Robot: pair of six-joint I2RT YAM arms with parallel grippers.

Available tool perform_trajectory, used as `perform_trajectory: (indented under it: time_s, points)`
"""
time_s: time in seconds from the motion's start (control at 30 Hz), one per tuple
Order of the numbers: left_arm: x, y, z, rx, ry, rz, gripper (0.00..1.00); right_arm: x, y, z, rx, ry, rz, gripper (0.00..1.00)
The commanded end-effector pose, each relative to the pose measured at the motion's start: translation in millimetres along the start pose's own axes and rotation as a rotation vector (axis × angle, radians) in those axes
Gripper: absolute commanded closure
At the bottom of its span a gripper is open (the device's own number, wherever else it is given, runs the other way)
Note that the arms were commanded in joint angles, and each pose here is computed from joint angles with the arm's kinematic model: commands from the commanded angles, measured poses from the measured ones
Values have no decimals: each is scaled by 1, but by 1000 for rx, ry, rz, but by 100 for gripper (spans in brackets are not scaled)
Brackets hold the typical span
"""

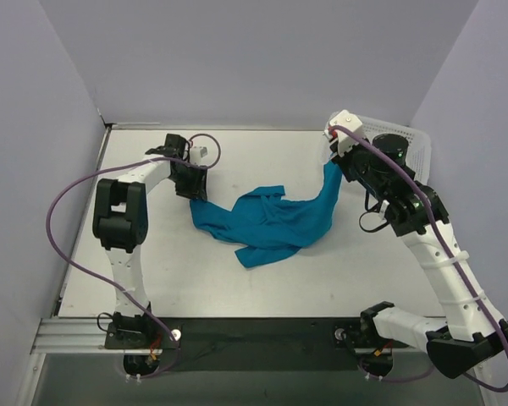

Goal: Roll the t-shirts
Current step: Flatten out the T-shirt at the center of the board.

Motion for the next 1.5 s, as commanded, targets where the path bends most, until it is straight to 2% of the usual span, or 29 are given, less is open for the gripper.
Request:
perform_trajectory:
  time_s: [0.0,0.1,0.13,0.2,0.23,0.3,0.4,0.47,0.53,0.57,0.63,0.67,0.73,0.77,0.8,0.83,0.87,0.9,0.93,1.0,1.03,1.07,1.1,1.13,1.17,1.23,1.27,1.37,1.47]
  points:
    - [-13,3,-15,-28,26,5,44,-12,-3,4,-1,112,58,100]
    - [-18,2,-5,-5,36,6,46,-15,-2,11,18,139,73,100]
    - [-20,0,-3,0,39,12,53,-14,-1,14,27,144,71,100]
    - [-24,-2,11,50,21,41,77,-14,0,18,37,150,70,100]
    - [-24,-6,15,60,49,45,100,-13,2,19,43,150,68,100]
    - [-25,-17,24,83,56,57,100,-13,9,22,58,151,69,100]
    - [-22,-58,10,-2,63,85,100,-17,23,23,46,150,74,100]
    - [-17,-101,1,-93,56,121,100,-19,35,18,27,149,70,100]
    - [-19,-149,-10,-211,122,126,100,-26,44,8,-7,150,79,100]
    - [-19,-167,-3,-222,123,159,100,-32,50,-3,-30,155,80,100]
    - [-23,-201,9,-273,244,145,100,-35,56,-12,-45,167,76,100]
    - [-28,-206,25,-233,271,160,100,-36,59,-14,-43,166,68,100]
    - [-40,-215,57,-199,441,216,100,-37,52,-19,-43,169,63,100]
    - [-52,-220,88,-95,448,304,100,-39,43,-20,-47,168,66,100]
    - [-59,-221,102,-76,595,376,100,-34,39,-10,-9,167,50,100]
    - [-70,-219,124,-1,639,439,100,-34,22,-11,-22,151,53,100]
    - [-78,-220,141,76,648,480,93,-29,15,-5,-7,149,38,100]
    - [-77,-216,152,160,707,436,82,-18,9,14,49,150,1,100]
    - [-77,-218,158,178,736,419,68,-11,-7,19,47,153,-31,100]
    - [-69,-211,152,148,747,338,58,4,-19,42,130,177,-75,100]
    - [-67,-207,143,117,745,296,42,14,-25,62,172,195,-81,100]
    - [-63,-200,119,27,734,225,38,20,-27,72,199,221,-90,100]
    - [-61,-195,104,-10,721,185,37,25,-29,80,215,228,-101,100]
    - [-55,-181,89,7,711,115,37,30,-28,91,243,233,-105,100]
    - [-53,-176,51,-106,654,17,36,32,-28,94,254,238,-101,100]
    - [-36,-151,16,-105,543,-83,36,31,-25,98,275,259,-85,100]
    - [-33,-143,3,-122,450,-90,36,30,-25,98,278,259,-80,100]
    - [-22,-111,-35,-133,316,-36,36,28,-24,104,294,234,-74,100]
    - [-15,-75,-68,-176,282,9,36,29,-19,113,328,231,-77,100]
Point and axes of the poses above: each gripper's point midway between its finger pads, its own y axis out along the fingers, its own x axis along the line the jaws close on, z = x × y, the point moved 6 cm from there along -y, back along the fingers, and after that the axes turned 6 degrees about y, right-handed, at the moved point
